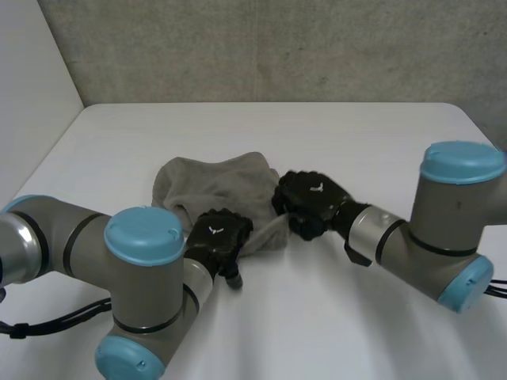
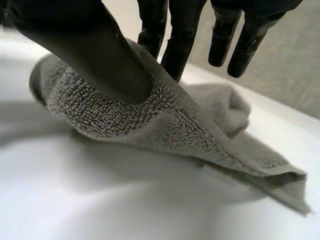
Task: Fold the towel.
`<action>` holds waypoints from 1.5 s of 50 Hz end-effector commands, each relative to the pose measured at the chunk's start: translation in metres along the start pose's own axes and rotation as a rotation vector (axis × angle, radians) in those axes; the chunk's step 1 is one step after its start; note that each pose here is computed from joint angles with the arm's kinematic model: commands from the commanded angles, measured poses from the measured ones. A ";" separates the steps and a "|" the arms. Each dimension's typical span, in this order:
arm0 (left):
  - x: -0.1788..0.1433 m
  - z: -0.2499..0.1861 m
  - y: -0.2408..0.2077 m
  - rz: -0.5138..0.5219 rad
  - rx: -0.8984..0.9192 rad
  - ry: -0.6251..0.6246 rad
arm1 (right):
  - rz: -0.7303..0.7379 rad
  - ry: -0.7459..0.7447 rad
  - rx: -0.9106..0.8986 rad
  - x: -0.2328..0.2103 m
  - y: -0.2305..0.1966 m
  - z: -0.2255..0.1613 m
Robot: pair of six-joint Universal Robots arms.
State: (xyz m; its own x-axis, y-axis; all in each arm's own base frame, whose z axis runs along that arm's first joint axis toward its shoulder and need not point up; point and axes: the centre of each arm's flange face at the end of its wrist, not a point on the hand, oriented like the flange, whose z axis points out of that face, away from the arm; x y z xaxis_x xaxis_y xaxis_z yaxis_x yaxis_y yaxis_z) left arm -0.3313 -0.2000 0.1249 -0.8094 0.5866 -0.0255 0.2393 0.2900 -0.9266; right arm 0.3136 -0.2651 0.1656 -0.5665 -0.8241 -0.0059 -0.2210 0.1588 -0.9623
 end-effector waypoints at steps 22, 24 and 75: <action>-0.040 0.022 -0.038 -0.068 0.204 -0.108 | 0.162 0.055 0.068 0.001 -0.027 -0.028; -0.042 0.016 -0.046 -0.067 0.220 -0.093 | 0.141 0.051 0.061 0.001 -0.024 -0.026; -0.098 -0.065 -0.081 -0.093 0.243 -0.140 | 0.055 0.099 0.092 0.053 -0.019 0.000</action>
State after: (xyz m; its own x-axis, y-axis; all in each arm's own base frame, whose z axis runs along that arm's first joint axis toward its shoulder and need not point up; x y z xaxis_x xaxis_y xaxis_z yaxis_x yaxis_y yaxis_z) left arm -0.2412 -0.2289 0.2306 -0.8842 0.4658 0.0352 0.0253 0.1230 -0.9921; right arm 0.3122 -0.3128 0.1372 -0.6592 -0.7517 -0.0199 -0.1291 0.1392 -0.9818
